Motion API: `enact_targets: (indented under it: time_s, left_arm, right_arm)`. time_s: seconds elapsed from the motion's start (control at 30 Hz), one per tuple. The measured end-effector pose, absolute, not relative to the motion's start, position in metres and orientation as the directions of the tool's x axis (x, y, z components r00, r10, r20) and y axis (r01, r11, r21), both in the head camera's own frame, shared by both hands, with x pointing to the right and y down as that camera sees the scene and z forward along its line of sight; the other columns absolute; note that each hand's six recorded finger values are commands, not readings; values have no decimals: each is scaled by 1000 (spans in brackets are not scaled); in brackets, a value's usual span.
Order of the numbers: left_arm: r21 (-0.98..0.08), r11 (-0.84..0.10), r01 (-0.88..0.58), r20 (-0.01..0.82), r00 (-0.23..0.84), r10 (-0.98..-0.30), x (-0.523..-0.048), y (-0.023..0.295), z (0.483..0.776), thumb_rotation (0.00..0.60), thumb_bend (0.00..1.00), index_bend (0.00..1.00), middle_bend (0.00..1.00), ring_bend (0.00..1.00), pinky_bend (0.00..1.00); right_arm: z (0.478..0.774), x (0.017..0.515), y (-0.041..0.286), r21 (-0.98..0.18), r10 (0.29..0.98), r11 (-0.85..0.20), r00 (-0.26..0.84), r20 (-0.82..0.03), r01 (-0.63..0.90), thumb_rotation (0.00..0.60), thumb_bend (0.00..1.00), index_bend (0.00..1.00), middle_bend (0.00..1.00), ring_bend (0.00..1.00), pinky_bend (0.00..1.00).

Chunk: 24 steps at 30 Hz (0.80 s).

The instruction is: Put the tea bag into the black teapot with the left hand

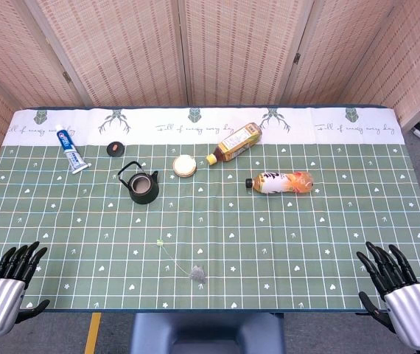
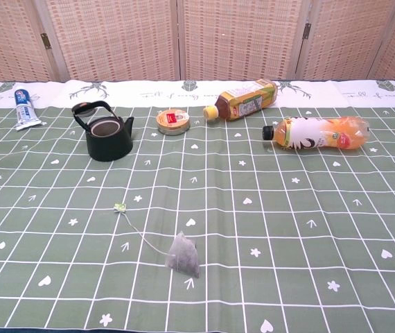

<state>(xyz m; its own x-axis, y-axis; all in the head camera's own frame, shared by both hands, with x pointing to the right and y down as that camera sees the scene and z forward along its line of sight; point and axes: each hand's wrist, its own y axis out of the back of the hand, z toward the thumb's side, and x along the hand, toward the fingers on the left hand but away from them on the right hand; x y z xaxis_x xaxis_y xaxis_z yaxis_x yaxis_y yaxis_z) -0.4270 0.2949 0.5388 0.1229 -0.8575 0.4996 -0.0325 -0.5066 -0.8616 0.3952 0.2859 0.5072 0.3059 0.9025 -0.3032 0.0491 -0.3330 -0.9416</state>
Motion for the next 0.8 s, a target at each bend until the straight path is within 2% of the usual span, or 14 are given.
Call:
enact_targets:
  time_s: [0.17, 0.23, 0.27, 0.3, 0.33, 0.4, 0.43, 0.47, 0.53, 0.6, 0.8]
  left_arm:
    - [-858, -512, -34, 504, 133, -853, -426, 295, 540, 600, 188, 0, 66, 15, 47]
    - [-857, -513, -40, 503, 147, -852, -423, 294, 539, 600, 188, 0, 98, 42, 70]
    - [-859, -510, -44, 498, 157, -853, -422, 294, 539, 600, 188, 0, 195, 134, 126]
    - [-864, -501, -50, 487, 174, -856, -419, 292, 538, 600, 188, 0, 340, 290, 239]
    - [-870, -490, -51, 473, 188, -860, -417, 291, 536, 600, 188, 0, 521, 488, 403]
    - [-889, -456, -49, 435, 225, -872, -410, 287, 531, 600, 189, 3, 816, 811, 711]
    - [-895, -443, -48, 420, 245, -874, -405, 285, 529, 600, 199, 27, 922, 917, 823]
    - [-899, -435, -48, 407, 269, -873, -400, 283, 528, 600, 214, 55, 963, 958, 881]
    - [-899, -433, -62, 389, 337, -857, -384, 278, 529, 600, 264, 183, 1000, 1000, 979]
    - [-889, -450, -85, 384, 395, -834, -369, 271, 535, 600, 303, 323, 1000, 1000, 1000]
    - [-813, -538, -222, 402, 454, -795, -338, 246, 562, 600, 377, 395, 1000, 1000, 1000]
  right_arm:
    - [507, 395, 286, -942, 904, -332, 302, -303, 47, 600, 365, 0, 0, 90, 29]
    - [507, 395, 286, -943, 905, -330, 301, -302, 46, 600, 365, 0, 0, 89, 29]
    - [506, 396, 286, -943, 906, -328, 299, -300, 47, 600, 365, 0, 0, 89, 29]
    - [506, 396, 286, -944, 907, -325, 298, -297, 48, 600, 365, 0, 0, 88, 29]
    - [505, 397, 285, -946, 909, -321, 295, -293, 50, 600, 365, 0, 0, 89, 29]
    - [503, 398, 285, -948, 914, -313, 288, -285, 57, 600, 365, 0, 0, 90, 29]
    - [502, 399, 285, -948, 915, -313, 287, -284, 60, 600, 365, 0, 0, 91, 29]
    - [502, 399, 285, -948, 916, -310, 287, -280, 65, 600, 365, 0, 0, 92, 29]
    - [501, 398, 284, -949, 916, -307, 292, -275, 68, 600, 365, 0, 0, 92, 29]
    - [502, 396, 285, -949, 913, -308, 300, -276, 65, 600, 365, 0, 0, 93, 29]
    - [502, 394, 287, -948, 907, -311, 319, -277, 62, 600, 365, 0, 0, 92, 29]
